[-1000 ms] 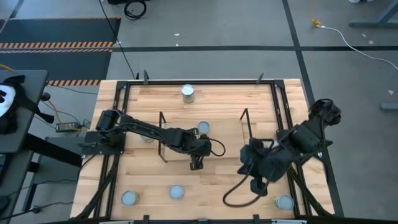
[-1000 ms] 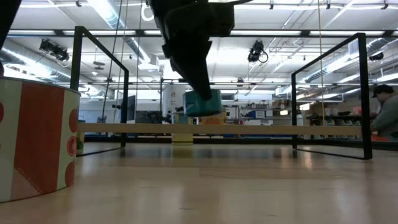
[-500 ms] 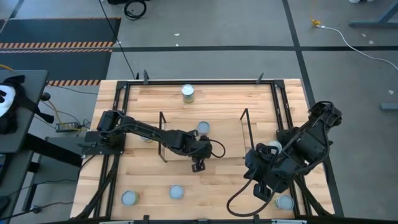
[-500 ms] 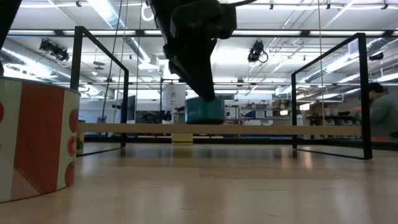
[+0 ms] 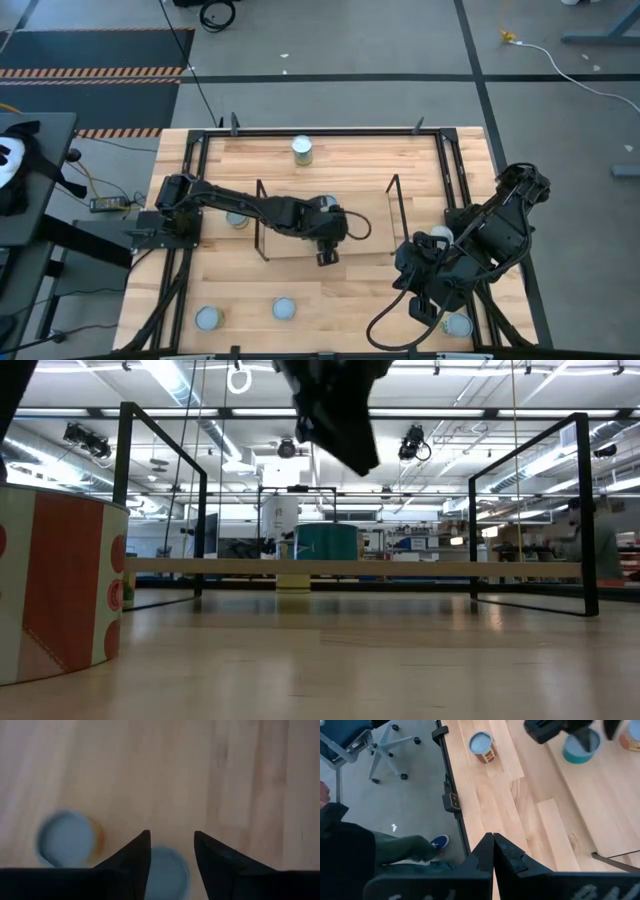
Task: Pick and place cans onto a shelf
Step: Adjust the canned mushroom on the shelf, then put the canned oranges on the shelf
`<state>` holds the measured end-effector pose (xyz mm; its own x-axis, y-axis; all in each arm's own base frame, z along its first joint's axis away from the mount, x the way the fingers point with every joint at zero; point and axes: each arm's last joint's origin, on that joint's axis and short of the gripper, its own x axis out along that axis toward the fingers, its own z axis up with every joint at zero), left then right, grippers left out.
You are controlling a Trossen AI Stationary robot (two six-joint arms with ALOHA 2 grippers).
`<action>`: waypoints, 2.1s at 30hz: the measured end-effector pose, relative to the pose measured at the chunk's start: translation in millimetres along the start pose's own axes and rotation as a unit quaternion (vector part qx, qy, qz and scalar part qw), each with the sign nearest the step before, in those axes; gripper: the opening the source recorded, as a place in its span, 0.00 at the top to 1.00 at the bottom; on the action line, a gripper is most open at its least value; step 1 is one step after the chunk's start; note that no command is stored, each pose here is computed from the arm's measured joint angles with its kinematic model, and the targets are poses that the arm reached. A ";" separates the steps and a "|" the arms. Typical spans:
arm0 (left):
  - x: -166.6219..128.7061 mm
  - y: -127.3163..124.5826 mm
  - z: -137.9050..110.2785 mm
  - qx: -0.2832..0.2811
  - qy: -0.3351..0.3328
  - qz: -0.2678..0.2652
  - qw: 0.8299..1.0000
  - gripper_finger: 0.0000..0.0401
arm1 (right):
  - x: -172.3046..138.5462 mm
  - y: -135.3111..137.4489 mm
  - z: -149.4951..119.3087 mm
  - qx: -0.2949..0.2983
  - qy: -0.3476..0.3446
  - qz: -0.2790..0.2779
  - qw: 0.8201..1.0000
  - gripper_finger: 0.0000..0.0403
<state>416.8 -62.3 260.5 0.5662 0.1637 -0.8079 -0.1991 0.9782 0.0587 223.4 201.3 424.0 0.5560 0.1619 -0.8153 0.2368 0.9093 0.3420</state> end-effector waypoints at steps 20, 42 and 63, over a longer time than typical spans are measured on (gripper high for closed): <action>51.8 75.4 -26.5 -0.108 0.065 0.055 0.990 0.75 | -2.3 6.8 -5.8 0.014 -0.003 0.018 1.000 0.98; 44.8 77.3 -33.9 -0.098 0.103 0.071 0.987 0.76 | -2.3 6.6 -5.4 0.016 -0.011 0.014 1.000 0.98; -70.9 82.6 66.2 0.010 -0.033 0.053 0.998 0.75 | -29.9 -20.7 -34.8 0.057 -0.003 -0.082 0.995 0.74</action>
<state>413.1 15.3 361.4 0.5946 0.2730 -0.7562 -0.2442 0.9575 0.1536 174.2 191.0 425.1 0.5077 0.0120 -0.8614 0.4134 0.8739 0.2558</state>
